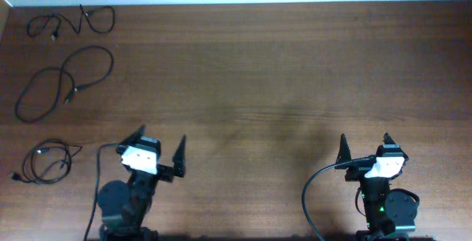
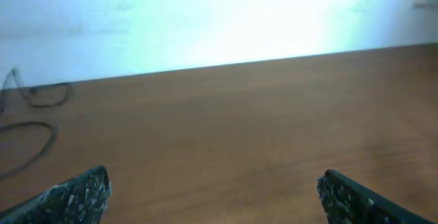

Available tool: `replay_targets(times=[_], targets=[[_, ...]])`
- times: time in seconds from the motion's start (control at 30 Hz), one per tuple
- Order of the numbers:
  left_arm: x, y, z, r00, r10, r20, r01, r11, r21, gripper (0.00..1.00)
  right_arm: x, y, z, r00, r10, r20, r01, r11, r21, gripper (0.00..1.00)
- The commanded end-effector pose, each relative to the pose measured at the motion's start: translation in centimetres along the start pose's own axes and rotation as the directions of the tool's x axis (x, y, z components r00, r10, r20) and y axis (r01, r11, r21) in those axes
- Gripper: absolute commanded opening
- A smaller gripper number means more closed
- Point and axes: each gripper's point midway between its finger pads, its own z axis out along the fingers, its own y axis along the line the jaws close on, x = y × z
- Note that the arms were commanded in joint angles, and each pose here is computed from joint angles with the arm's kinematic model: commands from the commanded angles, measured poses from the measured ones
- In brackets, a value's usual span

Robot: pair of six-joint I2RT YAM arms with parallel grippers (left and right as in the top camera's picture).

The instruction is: Untangle cables

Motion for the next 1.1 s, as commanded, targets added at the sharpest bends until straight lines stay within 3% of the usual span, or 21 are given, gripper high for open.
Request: replay_targets(times=[0.0,0.3,0.43,1.07], targets=[[1.5,0.2,0.1,1.0,0.022,0.009,-0.022,0.998,-0.053,0.99,0.3,-0.1,0.0,1.0,0.001,-0.004,-0.001,1.0,0.007,0.98],[2.3,1.1,-0.4,0.998,0.032,0.062,-0.023,0.99,-0.141,0.99,0.3,-0.1,0.0,1.0,0.001,-0.004,-0.001,1.0,0.007,0.98],[3.0,2.3,-0.9,0.998,-0.043,0.051,0.053,0.976,-0.211,0.99,0.3,-0.1,0.0,1.0,0.001,-0.004,-0.001,1.0,0.007,0.98],[2.9,3.5,-1.2,0.996,-0.067,0.066,0.082,0.961,-0.264,0.99,0.3,-0.1,0.0,1.0,0.001,-0.004,-0.001,1.0,0.007,0.98]])
